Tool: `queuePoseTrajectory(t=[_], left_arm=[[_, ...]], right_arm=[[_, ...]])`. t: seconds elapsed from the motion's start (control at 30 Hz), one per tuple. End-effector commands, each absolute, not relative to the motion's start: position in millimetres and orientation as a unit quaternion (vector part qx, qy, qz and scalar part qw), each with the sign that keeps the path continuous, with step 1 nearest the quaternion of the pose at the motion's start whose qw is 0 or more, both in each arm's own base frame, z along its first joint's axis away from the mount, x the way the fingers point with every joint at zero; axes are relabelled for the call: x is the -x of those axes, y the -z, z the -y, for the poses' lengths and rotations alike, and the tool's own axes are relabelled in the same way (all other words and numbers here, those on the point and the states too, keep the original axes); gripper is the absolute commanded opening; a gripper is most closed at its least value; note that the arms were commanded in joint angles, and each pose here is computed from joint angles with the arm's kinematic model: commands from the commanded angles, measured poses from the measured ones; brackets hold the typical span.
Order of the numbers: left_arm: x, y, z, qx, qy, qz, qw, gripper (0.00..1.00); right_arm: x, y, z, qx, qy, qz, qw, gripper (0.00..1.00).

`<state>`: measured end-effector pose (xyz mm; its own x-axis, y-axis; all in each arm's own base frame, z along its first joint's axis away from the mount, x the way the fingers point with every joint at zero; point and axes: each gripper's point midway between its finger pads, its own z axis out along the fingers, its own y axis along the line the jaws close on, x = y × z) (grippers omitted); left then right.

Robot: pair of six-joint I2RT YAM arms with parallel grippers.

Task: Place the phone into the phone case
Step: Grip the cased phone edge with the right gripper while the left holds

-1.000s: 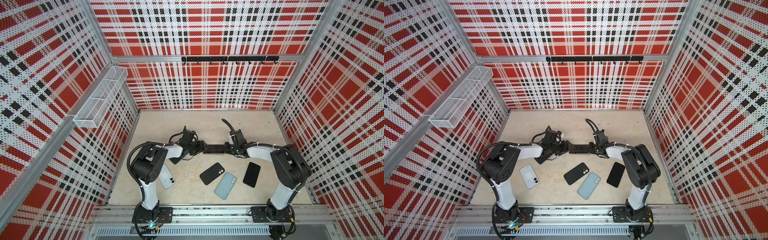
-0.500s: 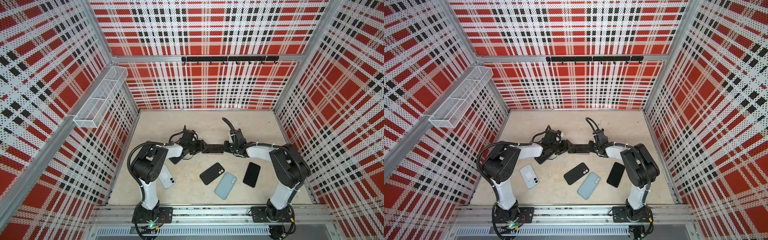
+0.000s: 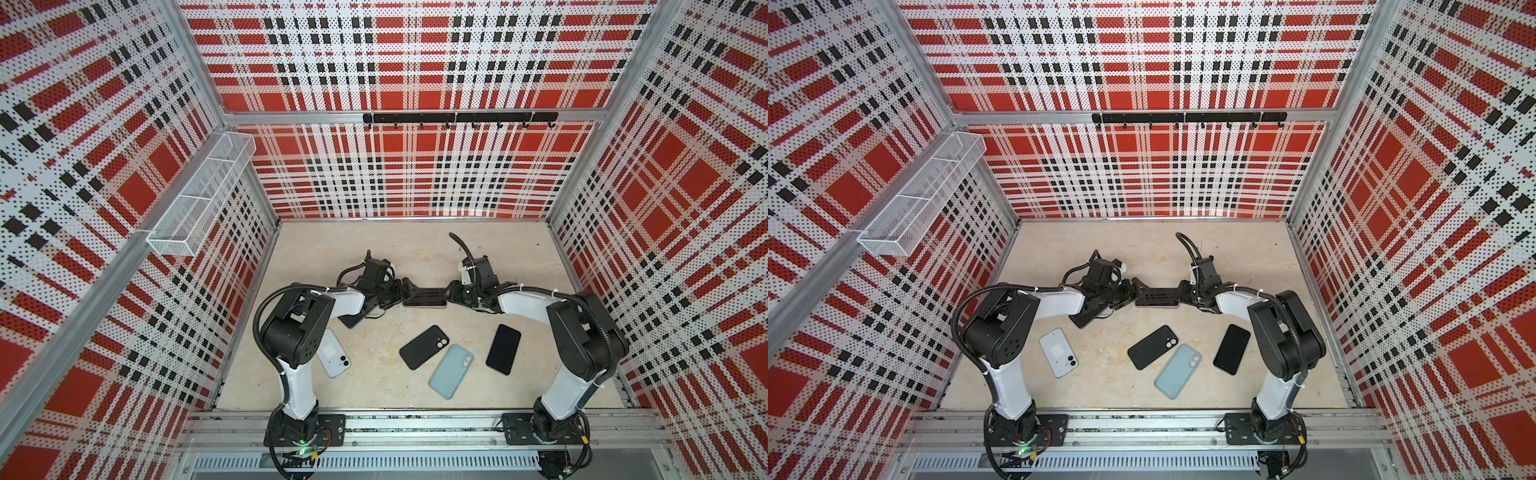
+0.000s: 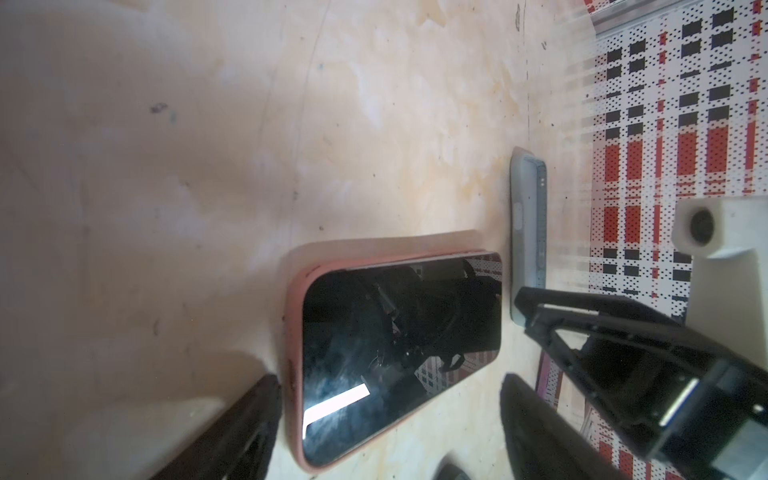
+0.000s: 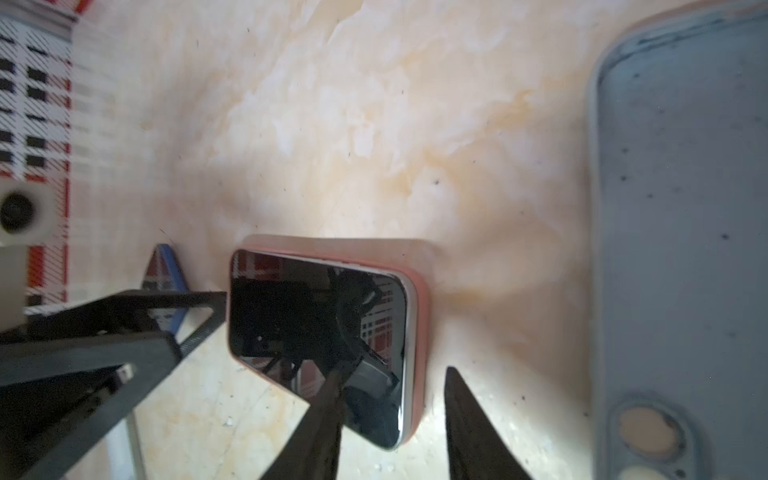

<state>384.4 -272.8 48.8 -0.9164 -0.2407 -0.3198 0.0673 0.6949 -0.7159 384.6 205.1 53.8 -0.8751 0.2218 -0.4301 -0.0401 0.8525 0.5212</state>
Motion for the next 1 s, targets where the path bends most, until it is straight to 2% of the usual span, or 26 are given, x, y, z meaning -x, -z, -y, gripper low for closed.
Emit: queuePoseTrajectory(t=[0.0, 0.17, 0.57, 0.97], left_arm=[[-381.1, -47.8, 268.3, 0.05, 0.385, -0.901, 0.196, 0.86], [-381.1, -49.0, 269.0, 0.047, 0.386, -0.9, 0.197, 0.89], [-378.7, -47.5, 271.2, 0.044, 0.389, -0.9, 0.191, 0.91], [-373.7, -42.6, 270.6, 0.045, 0.391, -0.901, 0.184, 0.93]], right_arm=[[-383.3, -61.4, -208.1, -0.033, -0.297, -0.923, 0.244, 0.48], [-379.1, -42.2, -215.6, -0.034, -0.332, -0.919, 0.21, 0.53], [-375.4, -21.7, -241.4, -0.033, -0.413, -0.894, 0.169, 0.54], [-372.4, -62.1, -262.3, 0.0, -0.52, -0.828, 0.209, 0.51]])
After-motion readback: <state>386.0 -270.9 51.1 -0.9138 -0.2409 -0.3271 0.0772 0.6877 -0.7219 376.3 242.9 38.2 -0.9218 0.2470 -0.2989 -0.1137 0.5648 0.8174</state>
